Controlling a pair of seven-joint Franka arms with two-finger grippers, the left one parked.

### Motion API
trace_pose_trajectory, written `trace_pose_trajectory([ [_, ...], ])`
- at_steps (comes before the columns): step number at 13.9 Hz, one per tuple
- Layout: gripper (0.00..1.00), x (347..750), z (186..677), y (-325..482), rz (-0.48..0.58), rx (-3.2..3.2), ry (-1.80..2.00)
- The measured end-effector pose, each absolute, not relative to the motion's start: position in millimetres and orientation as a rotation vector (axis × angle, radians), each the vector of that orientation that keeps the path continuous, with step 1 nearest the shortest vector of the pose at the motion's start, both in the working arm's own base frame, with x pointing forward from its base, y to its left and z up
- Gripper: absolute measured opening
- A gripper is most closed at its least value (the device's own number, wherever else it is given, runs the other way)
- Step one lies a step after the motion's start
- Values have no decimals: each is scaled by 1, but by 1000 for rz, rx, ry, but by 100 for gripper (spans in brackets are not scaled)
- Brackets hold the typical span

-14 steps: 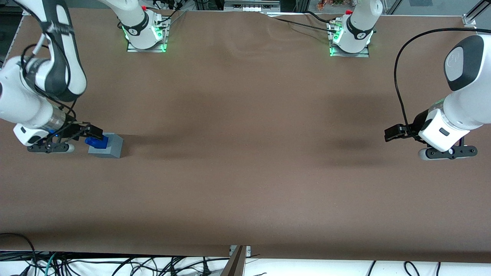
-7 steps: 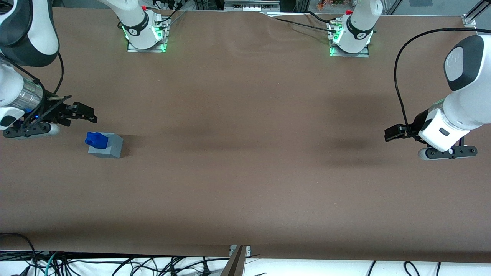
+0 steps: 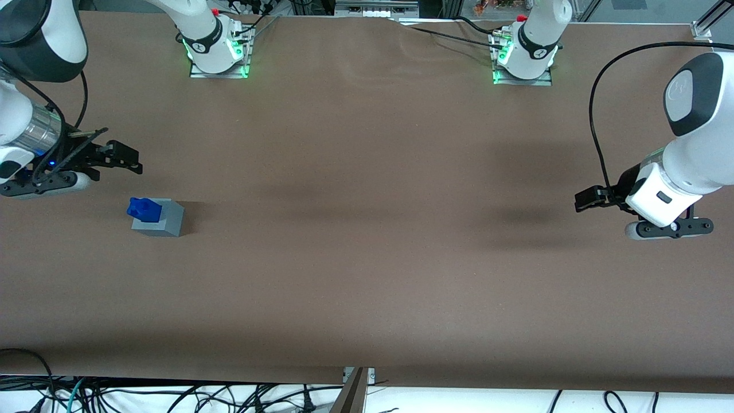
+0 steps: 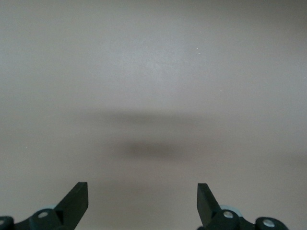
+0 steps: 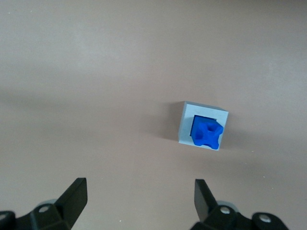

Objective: Insert blue part into gray base with right arm

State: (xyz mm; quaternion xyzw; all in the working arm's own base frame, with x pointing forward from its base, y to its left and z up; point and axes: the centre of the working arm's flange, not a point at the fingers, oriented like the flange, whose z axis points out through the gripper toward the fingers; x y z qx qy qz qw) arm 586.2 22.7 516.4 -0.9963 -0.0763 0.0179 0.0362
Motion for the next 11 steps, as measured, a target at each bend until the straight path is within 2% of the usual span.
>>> trace_pose_trajectory([
  [3, 99, 582, 514, 37, 110, -3071, -227],
  [11, 99, 561, 564, 23, 124, -3066, -212],
])
